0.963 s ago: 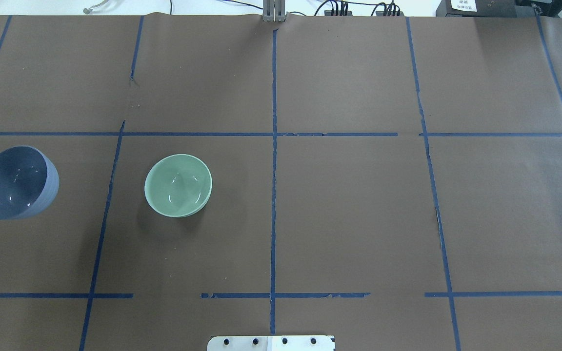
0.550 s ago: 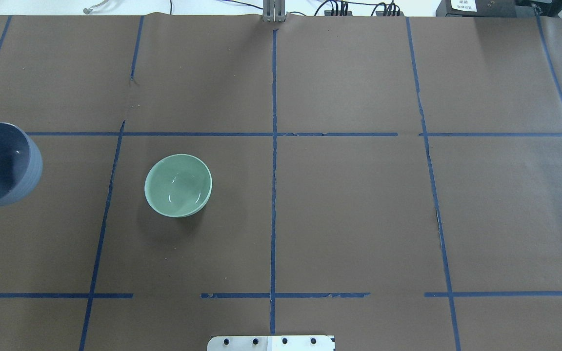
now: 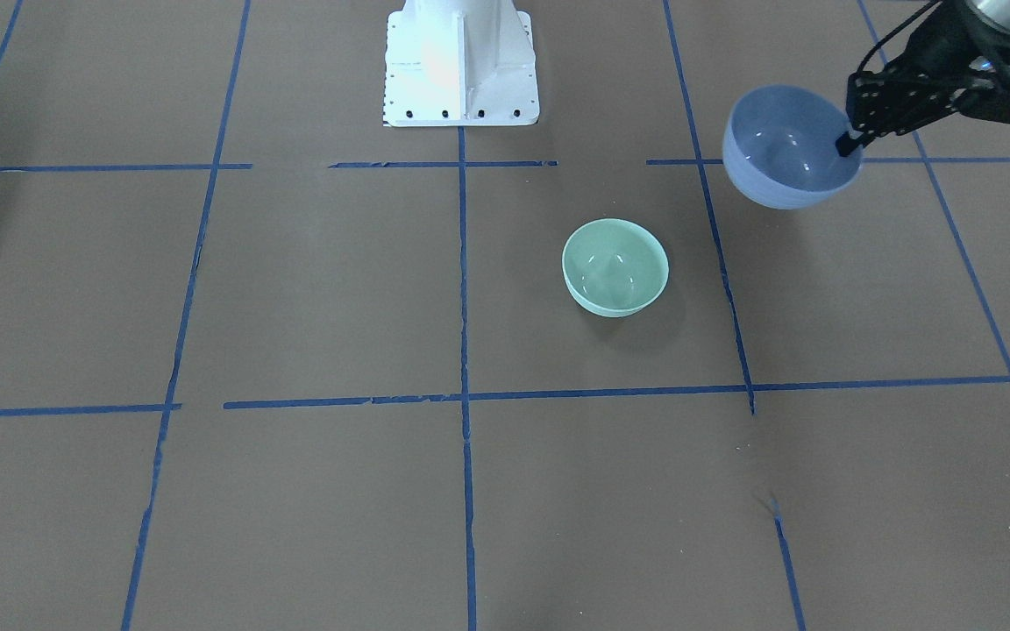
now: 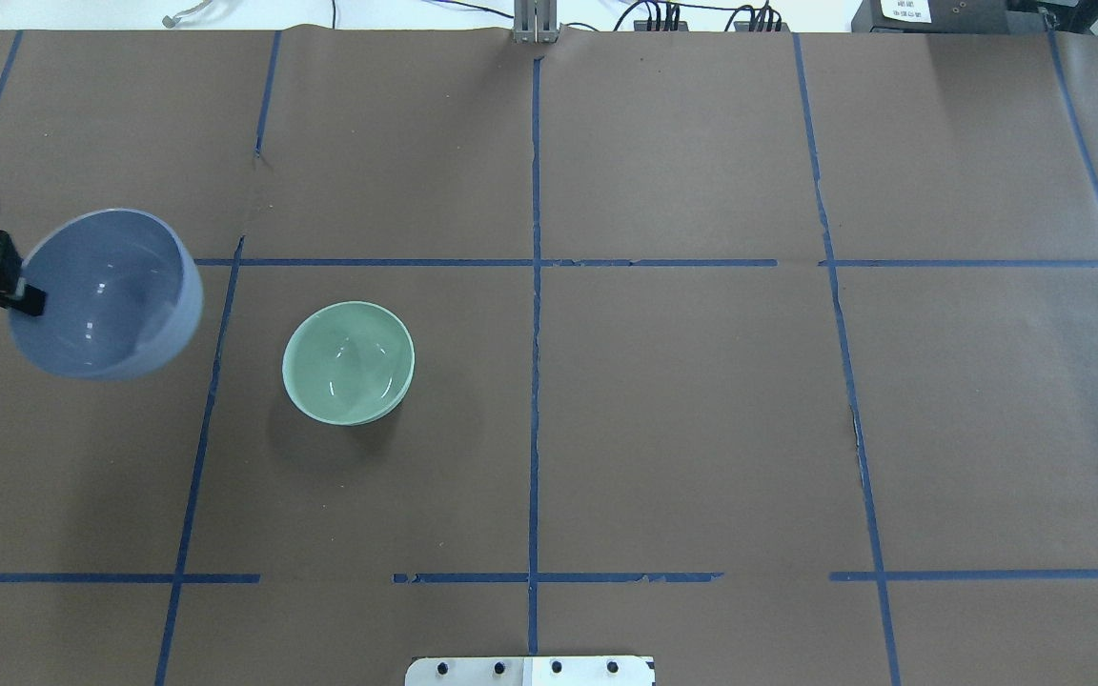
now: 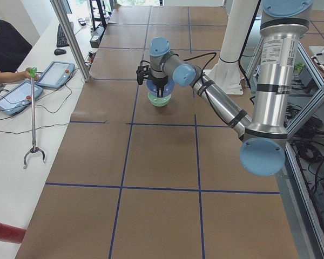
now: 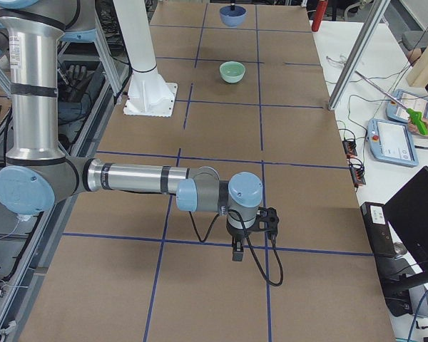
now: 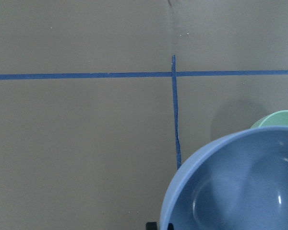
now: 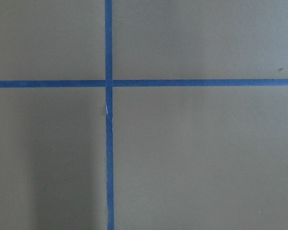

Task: Stack blue bowl on green bowl
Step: 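Carry the blue bowl with the left gripper over the green bowl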

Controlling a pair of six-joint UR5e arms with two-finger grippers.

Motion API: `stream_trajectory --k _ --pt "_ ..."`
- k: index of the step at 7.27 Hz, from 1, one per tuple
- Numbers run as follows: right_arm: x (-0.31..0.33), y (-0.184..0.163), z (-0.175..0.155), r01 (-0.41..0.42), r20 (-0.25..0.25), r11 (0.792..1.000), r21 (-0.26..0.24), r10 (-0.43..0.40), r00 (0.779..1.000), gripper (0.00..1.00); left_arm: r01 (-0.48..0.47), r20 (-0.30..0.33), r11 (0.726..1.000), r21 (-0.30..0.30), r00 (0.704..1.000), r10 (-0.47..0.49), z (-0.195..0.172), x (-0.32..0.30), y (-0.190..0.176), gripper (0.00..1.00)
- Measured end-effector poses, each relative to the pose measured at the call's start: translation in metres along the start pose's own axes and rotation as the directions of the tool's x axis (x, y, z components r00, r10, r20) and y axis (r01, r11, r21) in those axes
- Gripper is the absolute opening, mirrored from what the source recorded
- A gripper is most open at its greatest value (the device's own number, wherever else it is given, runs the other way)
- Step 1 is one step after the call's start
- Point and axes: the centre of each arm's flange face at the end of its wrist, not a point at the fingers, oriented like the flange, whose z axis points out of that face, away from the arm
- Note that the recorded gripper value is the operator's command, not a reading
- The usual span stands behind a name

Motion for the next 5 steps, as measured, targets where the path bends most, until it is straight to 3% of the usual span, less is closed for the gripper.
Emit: stream_trajectory --k 2,5 --pt "0.000 0.000 0.000 0.000 0.000 1.000 0.000 0.000 1.000 1.00 0.056 -0.008 0.998 -0.018 0.998 -0.057 0.058 0.062 -0.003 0.00" --pt "0.000 0.000 0.000 0.000 0.000 1.000 0.000 0.000 1.000 1.00 0.081 -0.020 0.997 0.002 0.997 -0.080 0.121 0.074 -0.015 0.00"
